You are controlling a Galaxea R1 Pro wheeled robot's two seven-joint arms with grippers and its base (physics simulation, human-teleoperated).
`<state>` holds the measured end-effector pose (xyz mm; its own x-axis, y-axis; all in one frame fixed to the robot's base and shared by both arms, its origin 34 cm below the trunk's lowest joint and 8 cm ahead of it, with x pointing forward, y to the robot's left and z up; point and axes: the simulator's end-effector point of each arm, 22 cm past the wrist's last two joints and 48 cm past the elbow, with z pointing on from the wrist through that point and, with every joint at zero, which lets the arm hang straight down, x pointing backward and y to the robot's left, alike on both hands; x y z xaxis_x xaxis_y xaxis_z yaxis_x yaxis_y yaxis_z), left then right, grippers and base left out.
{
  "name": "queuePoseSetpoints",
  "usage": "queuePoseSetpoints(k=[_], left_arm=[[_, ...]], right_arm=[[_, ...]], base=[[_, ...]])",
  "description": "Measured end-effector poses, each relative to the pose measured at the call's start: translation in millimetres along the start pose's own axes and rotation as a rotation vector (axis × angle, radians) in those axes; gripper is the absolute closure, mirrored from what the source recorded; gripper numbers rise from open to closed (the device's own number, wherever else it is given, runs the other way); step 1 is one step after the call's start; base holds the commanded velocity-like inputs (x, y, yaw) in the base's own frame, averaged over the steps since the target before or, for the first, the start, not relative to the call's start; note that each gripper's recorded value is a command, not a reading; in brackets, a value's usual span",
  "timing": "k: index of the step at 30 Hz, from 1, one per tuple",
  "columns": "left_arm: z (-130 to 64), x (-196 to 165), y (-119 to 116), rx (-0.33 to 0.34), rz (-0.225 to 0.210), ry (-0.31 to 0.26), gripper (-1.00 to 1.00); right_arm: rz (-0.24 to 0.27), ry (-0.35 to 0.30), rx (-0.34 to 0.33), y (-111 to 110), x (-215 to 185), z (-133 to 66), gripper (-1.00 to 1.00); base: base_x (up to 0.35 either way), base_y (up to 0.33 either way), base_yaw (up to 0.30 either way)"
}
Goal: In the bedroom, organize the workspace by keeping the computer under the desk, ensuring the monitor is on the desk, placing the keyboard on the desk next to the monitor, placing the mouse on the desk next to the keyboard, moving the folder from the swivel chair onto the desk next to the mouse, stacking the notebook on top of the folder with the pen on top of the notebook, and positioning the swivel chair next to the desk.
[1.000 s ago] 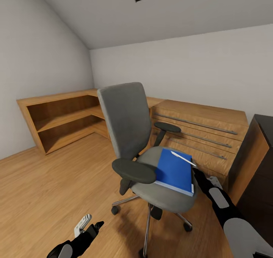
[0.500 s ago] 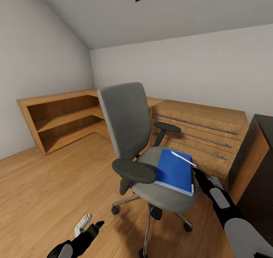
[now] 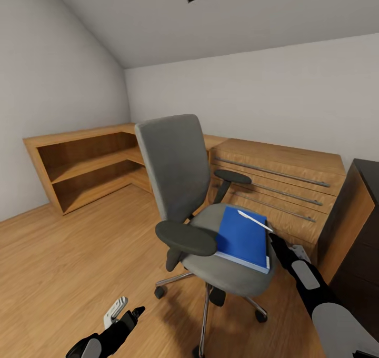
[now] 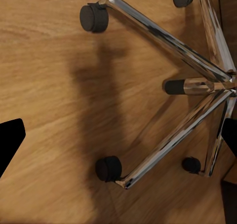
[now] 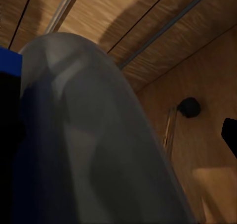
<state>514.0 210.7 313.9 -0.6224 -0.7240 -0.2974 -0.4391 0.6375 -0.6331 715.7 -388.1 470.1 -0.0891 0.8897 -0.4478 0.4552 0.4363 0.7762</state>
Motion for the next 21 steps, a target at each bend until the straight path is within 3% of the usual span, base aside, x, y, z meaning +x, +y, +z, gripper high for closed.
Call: queuePoseSetpoints(k=[16, 21], left_arm=[[-0.1, 0, -4, 0.018, 0.0, 0.0, -1.0], [-0.1, 0, -5, 0.024, 0.0, 0.001, -1.0]], right_arm=[[-0.009, -0.024, 0.008, -8, -20, -1.7, -1.0], [-0.017, -0.042, -0.011, 0, -33, -3.3, -1.0]], base=[[0.003, 0.0, 0.0], [0.0, 0.0, 0.0]])
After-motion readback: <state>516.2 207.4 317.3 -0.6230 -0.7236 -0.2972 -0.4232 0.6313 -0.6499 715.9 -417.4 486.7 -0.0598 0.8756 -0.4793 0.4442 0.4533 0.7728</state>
